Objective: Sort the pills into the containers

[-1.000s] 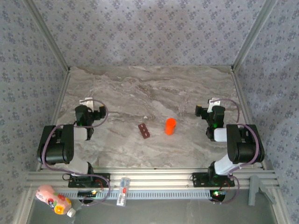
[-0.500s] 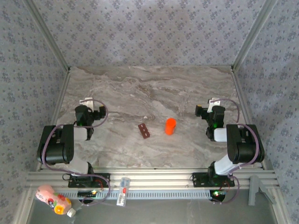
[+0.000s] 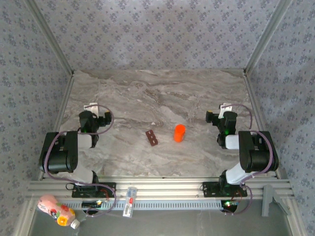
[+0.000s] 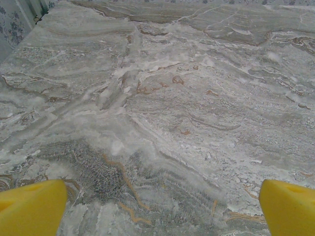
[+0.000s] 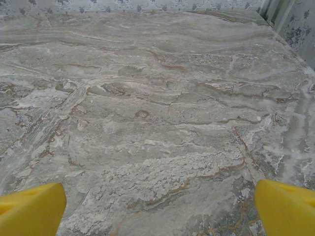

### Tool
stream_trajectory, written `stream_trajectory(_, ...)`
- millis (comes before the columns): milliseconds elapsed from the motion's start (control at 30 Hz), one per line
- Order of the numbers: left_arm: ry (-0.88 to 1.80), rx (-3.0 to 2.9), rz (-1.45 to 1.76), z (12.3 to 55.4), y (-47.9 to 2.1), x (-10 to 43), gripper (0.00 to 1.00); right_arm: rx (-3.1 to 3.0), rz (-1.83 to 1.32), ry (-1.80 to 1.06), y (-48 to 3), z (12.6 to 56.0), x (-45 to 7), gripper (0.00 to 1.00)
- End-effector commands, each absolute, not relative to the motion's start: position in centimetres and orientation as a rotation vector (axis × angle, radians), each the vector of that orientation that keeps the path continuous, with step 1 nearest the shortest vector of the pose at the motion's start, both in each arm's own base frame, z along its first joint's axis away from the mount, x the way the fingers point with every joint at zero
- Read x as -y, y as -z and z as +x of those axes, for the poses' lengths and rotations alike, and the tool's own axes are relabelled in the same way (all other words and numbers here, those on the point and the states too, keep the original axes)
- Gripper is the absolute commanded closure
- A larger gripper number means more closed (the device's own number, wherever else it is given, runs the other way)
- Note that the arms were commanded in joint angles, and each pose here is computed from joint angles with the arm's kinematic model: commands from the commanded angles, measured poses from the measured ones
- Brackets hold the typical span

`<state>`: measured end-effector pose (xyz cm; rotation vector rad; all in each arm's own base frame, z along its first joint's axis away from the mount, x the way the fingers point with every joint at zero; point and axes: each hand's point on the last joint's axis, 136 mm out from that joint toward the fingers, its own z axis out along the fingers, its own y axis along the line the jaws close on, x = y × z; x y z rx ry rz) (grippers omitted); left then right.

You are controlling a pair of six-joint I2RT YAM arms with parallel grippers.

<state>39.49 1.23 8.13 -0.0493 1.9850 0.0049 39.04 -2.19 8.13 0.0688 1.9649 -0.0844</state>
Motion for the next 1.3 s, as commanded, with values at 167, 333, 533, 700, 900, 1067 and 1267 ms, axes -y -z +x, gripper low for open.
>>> stream_trajectory(167,0.035,-1.981,-0.029,40.0,-9.8,-0.8,0.01,-1.908,0.081,0.082,-9.9,38.5,2.6,0.0)
stream_trajectory(333,0.036,-2.0,-0.04,39.7,-10.8,-0.8,0.01,-1.914,0.145,0.129,-12.3,38.0,3.7,0.0)
stream_trajectory(533,0.005,-2.009,-0.128,38.7,-13.4,-1.8,0.0,-1.932,0.539,0.071,-16.0,36.3,6.4,0.0)
stream_trajectory(700,0.049,-2.023,-0.306,37.8,-17.5,-2.5,0.0,-1.971,0.659,-0.213,-19.1,35.8,5.1,0.0)
stream_trajectory(900,0.208,-2.062,-0.481,35.9,-20.9,-1.5,0.0,-2.08,0.326,-0.361,-24.2,34.0,-2.6,0.02)
stream_trajectory(1067,0.34,-2.108,-0.511,34.3,-21.7,0.4,0.0,-2.205,0.053,-0.424,-26.4,30.9,-8.8,0.07)
stream_trajectory(1267,0.4,-2.188,-0.466,33.0,-21.8,2.8,0.0,-2.319,-0.188,-0.516,-27.5,27.2,-14.6,0.13)
